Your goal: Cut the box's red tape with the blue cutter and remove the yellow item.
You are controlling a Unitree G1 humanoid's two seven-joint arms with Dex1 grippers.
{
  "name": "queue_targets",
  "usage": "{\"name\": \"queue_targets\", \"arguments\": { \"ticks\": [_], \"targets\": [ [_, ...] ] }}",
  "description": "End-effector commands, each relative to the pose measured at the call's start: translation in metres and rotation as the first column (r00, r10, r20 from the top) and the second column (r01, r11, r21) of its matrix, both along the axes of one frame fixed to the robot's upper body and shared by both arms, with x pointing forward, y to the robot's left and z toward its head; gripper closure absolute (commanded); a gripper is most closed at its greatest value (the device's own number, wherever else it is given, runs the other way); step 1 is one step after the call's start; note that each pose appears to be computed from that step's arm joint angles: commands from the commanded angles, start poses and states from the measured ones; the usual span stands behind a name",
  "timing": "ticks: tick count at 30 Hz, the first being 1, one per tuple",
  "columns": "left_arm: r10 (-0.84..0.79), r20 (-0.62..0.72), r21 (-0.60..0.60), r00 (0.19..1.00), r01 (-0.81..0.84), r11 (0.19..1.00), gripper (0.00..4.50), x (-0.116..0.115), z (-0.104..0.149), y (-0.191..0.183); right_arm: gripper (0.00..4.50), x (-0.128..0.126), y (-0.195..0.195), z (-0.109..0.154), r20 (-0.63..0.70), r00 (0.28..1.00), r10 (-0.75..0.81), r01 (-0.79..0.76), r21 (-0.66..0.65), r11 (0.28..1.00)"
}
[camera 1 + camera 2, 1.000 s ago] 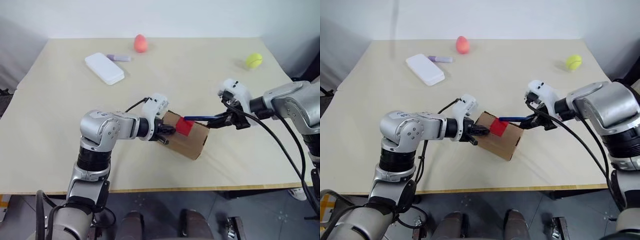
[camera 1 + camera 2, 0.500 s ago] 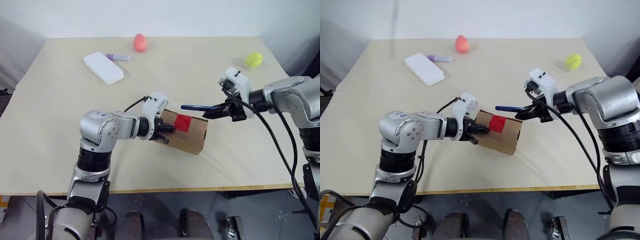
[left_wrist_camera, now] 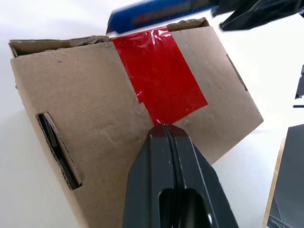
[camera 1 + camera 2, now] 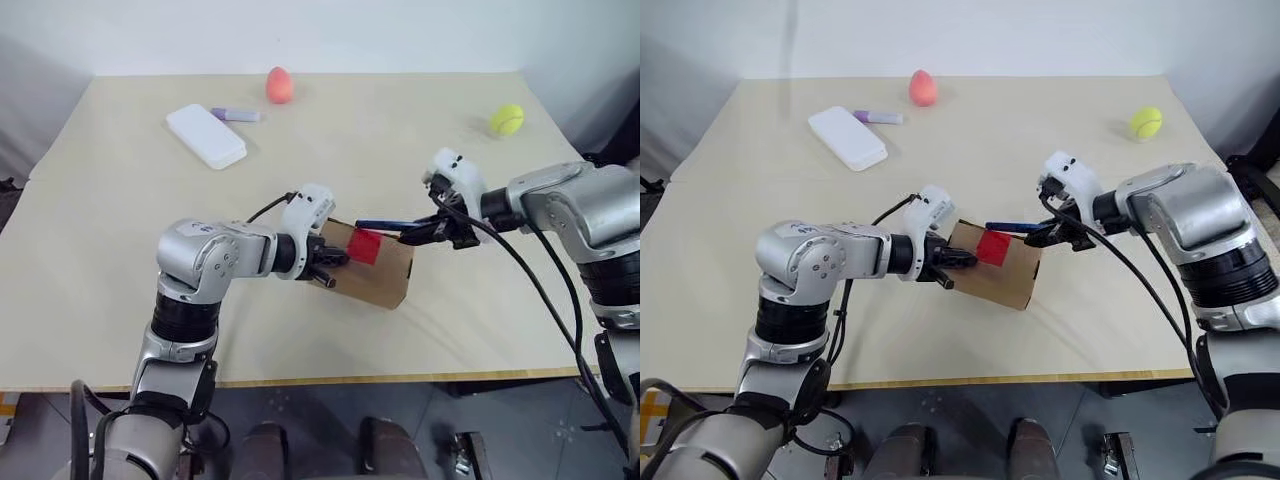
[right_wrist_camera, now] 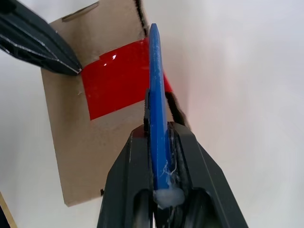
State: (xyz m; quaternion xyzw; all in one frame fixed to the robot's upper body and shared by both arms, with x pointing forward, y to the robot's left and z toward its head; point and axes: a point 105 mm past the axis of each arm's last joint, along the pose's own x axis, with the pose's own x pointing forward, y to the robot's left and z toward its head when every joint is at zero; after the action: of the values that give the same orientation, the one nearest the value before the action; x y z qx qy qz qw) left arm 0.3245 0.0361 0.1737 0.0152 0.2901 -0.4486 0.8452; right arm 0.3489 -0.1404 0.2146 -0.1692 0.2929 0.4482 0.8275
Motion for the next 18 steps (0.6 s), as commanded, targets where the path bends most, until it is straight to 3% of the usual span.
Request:
{"name": "queue_targets", "arguments": {
  "ticks": [1,18],
  "targets": [
    [0.026,-0.078,0.076,0.997,-0.02,0.997,4.5,-0.002,-0.022,0.008,4.33,0.002,0.002,0.01,0.04,0.999,0.029,-0.028,-0.012,1.0],
    [0.034,-0.081,0.127,0.996,-0.024,0.992,4.5,-0.001,-0.02,0.031,4.33,0.001,0.015,0.028,0.085,0.994,0.068,-0.071,0.042,0.997]
  ]
}}
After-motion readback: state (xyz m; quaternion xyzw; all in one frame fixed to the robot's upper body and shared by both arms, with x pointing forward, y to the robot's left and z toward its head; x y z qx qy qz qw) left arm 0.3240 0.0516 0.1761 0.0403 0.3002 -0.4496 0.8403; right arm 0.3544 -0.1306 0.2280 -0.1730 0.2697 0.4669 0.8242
